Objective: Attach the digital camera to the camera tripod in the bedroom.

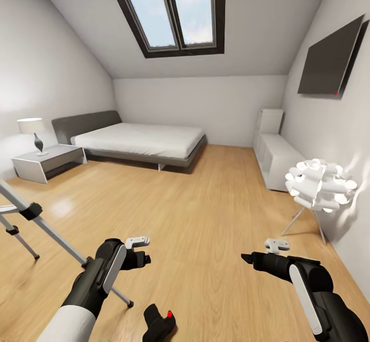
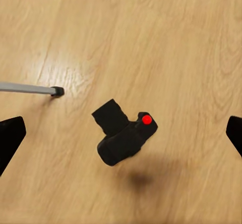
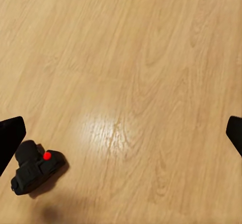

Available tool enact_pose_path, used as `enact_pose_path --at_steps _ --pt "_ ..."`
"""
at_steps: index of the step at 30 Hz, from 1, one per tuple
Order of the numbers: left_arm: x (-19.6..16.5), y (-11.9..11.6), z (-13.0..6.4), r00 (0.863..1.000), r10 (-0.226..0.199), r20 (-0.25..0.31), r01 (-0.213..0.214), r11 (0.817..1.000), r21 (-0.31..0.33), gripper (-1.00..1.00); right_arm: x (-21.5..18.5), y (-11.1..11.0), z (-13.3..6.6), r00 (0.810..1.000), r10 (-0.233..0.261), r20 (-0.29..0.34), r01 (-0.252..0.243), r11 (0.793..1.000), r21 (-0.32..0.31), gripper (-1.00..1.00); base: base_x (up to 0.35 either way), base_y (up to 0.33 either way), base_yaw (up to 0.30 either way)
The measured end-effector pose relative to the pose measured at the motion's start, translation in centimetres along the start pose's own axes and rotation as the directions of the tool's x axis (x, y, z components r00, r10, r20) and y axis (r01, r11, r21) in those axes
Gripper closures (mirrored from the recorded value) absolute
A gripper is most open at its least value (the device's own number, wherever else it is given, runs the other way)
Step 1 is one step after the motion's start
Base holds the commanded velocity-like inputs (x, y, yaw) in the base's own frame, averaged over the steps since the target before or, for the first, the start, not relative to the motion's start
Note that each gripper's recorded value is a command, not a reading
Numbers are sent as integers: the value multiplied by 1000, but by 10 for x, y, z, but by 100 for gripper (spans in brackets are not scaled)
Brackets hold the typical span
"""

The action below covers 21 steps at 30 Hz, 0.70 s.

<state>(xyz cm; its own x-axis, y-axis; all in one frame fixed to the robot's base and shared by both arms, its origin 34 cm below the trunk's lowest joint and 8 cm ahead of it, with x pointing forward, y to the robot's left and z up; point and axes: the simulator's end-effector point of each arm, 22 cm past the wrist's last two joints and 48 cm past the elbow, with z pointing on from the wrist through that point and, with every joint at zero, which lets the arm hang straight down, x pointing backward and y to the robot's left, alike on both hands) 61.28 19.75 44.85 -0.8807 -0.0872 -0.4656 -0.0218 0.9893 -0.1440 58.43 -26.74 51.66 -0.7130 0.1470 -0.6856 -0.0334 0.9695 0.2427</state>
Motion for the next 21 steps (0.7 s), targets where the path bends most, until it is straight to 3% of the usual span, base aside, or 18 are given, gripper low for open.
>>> enact_pose_path --at_steps 15,21 --pt "15 -1 24 999 -28 -42 29 999 28 -100 24 -6 22 998 11 -58 -11 1000 5 -100 0 0 0" --pt "0 14 26 999 -32 8 31 999 41 -100 34 -9 31 996 17 -83 -16 1000 8 -100 0 0 0"
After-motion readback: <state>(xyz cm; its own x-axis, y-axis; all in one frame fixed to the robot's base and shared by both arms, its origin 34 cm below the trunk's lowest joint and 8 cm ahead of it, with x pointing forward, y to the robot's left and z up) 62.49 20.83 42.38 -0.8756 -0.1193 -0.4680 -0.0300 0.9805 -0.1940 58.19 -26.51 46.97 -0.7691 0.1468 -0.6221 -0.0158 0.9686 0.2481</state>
